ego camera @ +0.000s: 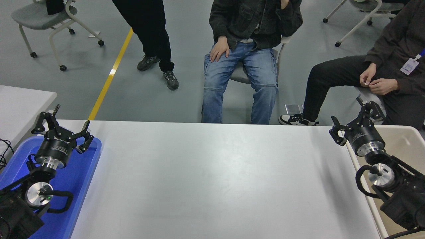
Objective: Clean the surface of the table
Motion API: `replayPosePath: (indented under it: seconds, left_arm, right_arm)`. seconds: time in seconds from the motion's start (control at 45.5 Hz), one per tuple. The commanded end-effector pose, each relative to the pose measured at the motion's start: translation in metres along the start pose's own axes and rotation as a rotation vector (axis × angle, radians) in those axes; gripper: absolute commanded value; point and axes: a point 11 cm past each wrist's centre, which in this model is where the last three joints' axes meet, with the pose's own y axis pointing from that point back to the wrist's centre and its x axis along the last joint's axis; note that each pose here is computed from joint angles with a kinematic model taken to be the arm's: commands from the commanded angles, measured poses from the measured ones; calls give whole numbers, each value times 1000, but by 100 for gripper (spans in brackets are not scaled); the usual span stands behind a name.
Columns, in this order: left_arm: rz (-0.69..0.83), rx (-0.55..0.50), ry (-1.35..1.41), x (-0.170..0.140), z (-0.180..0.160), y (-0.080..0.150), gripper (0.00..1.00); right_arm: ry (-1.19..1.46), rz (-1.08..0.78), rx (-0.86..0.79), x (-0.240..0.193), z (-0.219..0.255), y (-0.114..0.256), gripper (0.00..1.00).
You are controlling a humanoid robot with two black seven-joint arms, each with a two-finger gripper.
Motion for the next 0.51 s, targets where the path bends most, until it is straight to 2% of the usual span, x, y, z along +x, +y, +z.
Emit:
replayPosePath:
  seconds: [0.0,0.22,0.484]
  left_arm:
    - [-1,0,1,0,0,0,100]
    - [1,-1,0,0,0,0,100]
    - [-1,0,1,0,0,0,100]
  right_arm:
    - [-52,8,-39,-28,35,3,99]
    - [-75,6,30,-41,47,6,99]
    - [-71,43,86,-26,44,12,99]
